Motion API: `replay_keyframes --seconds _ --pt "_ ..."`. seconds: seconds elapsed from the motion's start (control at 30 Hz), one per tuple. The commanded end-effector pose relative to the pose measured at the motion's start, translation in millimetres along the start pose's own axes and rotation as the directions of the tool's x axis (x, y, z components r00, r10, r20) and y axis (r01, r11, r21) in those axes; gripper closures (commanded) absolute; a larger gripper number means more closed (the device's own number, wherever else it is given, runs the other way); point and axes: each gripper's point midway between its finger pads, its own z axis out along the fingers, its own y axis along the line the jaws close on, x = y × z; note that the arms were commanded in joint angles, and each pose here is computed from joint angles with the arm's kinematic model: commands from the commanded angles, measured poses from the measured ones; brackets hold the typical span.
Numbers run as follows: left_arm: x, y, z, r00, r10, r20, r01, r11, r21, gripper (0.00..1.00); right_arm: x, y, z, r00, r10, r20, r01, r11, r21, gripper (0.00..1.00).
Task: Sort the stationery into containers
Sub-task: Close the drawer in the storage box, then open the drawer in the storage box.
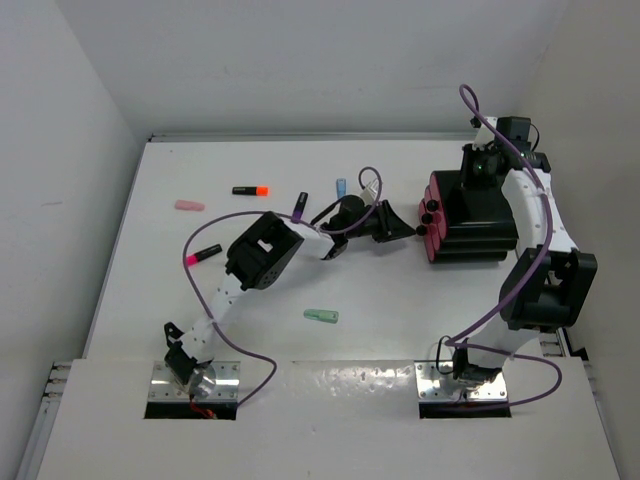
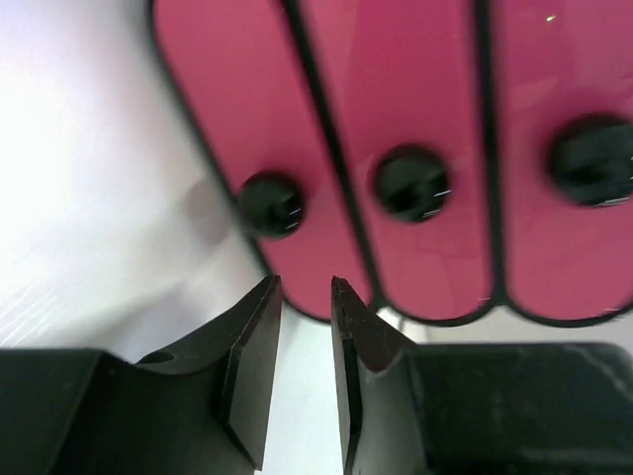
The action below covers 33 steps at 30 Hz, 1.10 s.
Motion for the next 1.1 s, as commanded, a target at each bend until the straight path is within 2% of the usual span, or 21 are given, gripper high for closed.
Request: replay_keyframes --seconds 0.0,0.3,0.4,1.07 --pt "-35 -65 -8 0.996 0.050 0.072 -0.060 0.988 0.144 0.66 130 -1 6 0.878 0.082 -0.471 -0.080 0.996 0.024 0.89" --pt "-40 -67 -1 0.995 0.068 0.071 -0.077 0.988 0.136 0.44 134 0 9 0.872 0.090 -0.481 -0.091 0.996 0.021 0.88" --pt "-40 -65 1 0.995 0.067 0.073 -0.076 0.988 0.137 0.42 135 0 9 0.872 0.090 -0.482 -0.092 0.996 0.019 0.88" --pt "-30 -69 28 0.996 0.063 0.063 -0.072 0.984 0.163 0.43 139 -1 10 0.865 0.085 -0.494 -0.086 0.996 0.019 0.88"
